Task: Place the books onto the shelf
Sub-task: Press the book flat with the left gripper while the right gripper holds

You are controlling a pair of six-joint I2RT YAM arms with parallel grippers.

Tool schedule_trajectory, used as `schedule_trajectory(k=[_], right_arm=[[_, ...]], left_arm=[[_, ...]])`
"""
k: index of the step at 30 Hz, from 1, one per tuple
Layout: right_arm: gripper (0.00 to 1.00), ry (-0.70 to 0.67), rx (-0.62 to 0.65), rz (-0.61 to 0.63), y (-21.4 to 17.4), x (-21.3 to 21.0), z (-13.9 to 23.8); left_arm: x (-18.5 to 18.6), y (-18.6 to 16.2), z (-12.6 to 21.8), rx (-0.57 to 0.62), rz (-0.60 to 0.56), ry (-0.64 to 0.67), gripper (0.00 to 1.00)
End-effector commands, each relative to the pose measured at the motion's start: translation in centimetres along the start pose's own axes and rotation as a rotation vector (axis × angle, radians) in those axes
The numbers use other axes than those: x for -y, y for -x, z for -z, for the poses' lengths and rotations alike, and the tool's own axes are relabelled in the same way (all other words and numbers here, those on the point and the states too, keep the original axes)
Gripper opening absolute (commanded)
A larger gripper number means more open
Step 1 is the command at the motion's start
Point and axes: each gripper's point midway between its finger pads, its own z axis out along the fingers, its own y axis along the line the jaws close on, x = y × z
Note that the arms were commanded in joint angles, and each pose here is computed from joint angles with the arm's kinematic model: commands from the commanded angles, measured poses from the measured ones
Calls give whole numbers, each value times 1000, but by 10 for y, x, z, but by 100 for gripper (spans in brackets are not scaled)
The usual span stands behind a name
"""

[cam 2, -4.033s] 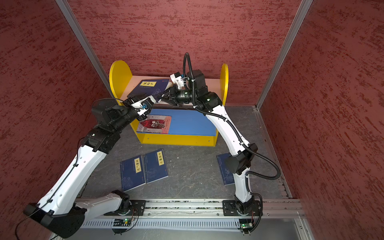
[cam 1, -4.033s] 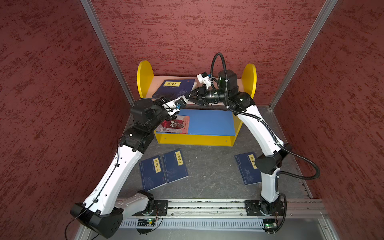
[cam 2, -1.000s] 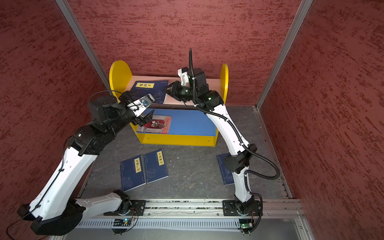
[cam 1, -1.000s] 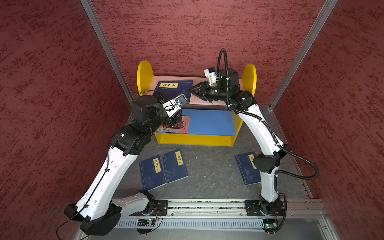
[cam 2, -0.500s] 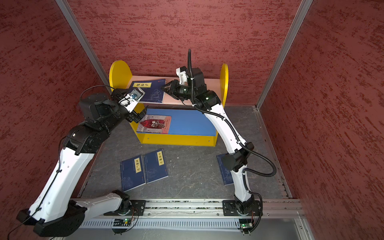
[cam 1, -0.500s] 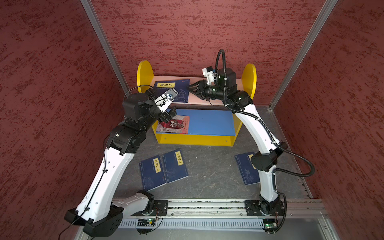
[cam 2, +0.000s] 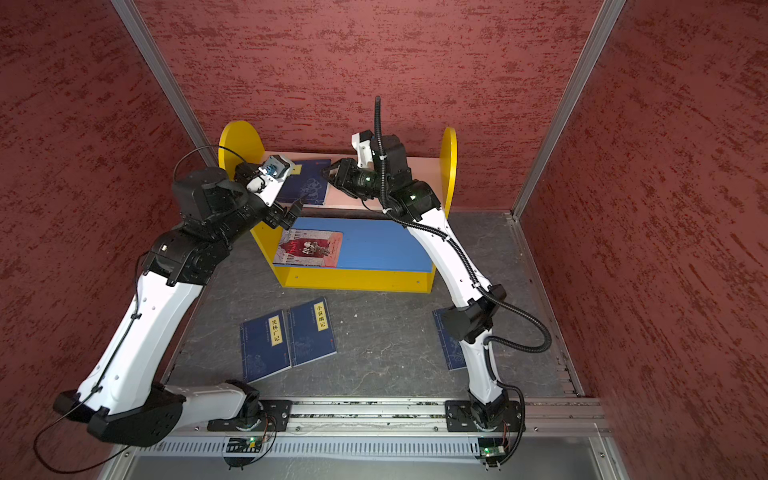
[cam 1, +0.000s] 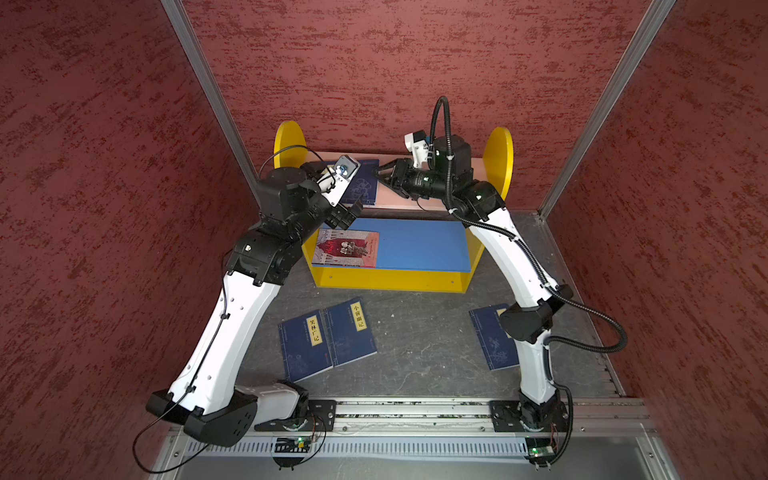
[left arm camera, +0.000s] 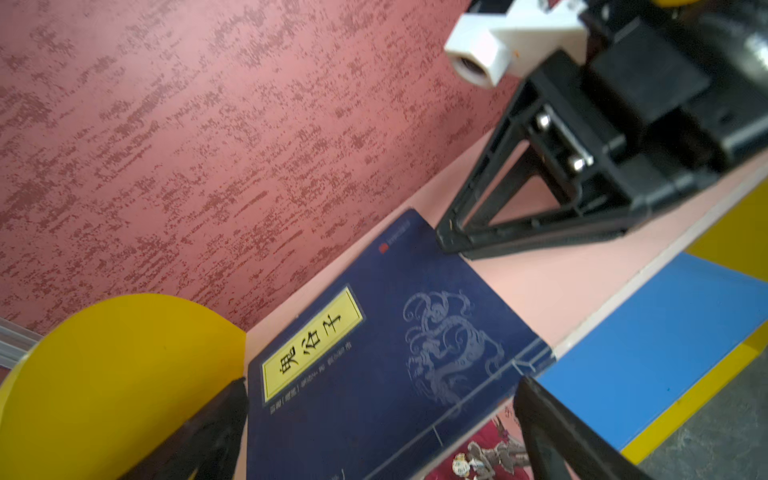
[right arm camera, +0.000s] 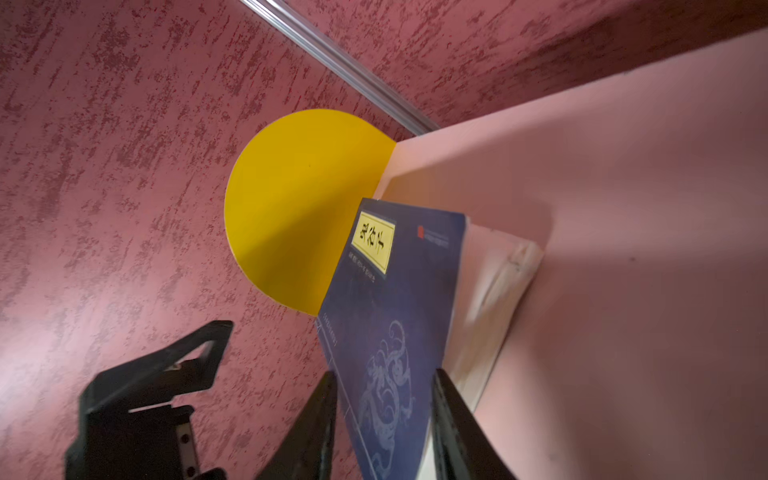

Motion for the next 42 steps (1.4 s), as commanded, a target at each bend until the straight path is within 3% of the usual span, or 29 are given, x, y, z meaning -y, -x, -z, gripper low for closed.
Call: schedule_trajectory(k=[1,10,21,28,42], right_arm=[[41,-12,152,102,30,-37,44],[43,-84,198,146,29,-48,85],[44,-58,210,183,7,-66,120],[45,-30,204,184,4,-73,124],[45,-14,195,181,3,-75,122]], left_arm=[[2,16,-4,26,118,-31,100],[19,25,-41,-10,152,-52,99],[25,3,-75,-108,144,-16,100],[12,-7,-77,-149,82,56,98],[-10,-22,-83,-177,96,109,95]])
